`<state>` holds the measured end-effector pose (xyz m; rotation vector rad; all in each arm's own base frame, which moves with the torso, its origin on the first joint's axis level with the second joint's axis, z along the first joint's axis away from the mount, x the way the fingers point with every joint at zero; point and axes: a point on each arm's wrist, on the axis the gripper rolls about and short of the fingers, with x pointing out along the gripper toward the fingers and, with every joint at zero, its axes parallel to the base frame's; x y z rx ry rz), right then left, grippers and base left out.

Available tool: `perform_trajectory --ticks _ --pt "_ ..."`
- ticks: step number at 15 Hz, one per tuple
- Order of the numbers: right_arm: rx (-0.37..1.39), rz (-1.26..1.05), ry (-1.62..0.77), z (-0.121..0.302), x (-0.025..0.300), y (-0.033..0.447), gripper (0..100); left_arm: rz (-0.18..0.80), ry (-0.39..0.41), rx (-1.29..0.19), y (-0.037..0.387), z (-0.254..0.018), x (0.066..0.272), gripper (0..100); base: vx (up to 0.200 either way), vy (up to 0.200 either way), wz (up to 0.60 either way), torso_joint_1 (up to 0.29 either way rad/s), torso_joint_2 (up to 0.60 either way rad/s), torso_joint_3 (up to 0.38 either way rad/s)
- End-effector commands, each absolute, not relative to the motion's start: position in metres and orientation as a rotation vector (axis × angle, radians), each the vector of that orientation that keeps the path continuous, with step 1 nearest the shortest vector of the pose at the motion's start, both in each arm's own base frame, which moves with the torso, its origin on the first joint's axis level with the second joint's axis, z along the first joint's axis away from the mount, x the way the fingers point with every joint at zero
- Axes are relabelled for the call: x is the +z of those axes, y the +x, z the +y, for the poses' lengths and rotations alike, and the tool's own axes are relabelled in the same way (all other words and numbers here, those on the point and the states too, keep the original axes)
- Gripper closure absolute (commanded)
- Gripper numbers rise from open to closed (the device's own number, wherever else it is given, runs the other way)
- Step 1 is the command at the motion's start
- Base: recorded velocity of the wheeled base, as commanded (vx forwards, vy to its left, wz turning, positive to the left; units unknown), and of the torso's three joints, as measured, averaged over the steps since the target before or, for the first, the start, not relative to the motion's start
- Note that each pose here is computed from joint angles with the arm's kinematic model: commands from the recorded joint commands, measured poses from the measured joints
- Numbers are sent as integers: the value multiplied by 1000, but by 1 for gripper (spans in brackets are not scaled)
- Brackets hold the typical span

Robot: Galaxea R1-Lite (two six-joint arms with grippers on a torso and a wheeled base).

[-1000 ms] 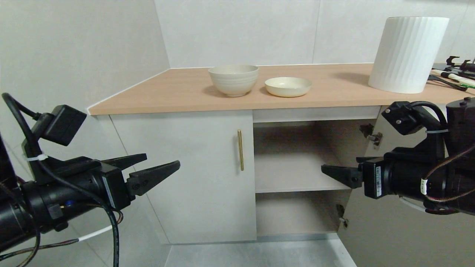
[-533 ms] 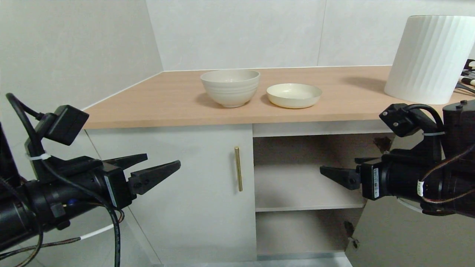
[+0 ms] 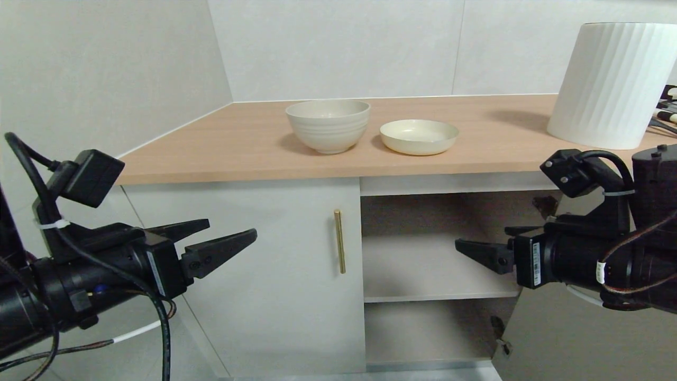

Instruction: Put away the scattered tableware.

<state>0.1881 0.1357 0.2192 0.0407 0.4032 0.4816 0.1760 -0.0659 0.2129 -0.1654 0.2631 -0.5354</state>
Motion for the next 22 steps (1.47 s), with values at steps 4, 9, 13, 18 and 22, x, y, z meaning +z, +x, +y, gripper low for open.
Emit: perform_trajectory --ticks 4,9,13,18,22 --pt "481 403 41 136 219 188 0 267 -166 -535 176 -66 212 0 0 0 0 39 -156 -118" --pt "479 415 36 137 216 190 0 280 -165 -533 179 -67 210 0 0 0 0 133 -399 -286" --pt "478 426 32 139 213 193 0 284 -165 -533 180 -67 209 0 0 0 0 177 -478 -290" --pt "478 425 32 139 214 193 0 297 -164 -531 183 -68 206 0 0 0 0 198 -483 -285" --pt "480 421 34 142 214 196 0 303 -164 -535 183 -68 205 0 0 0 0 219 -496 -287"
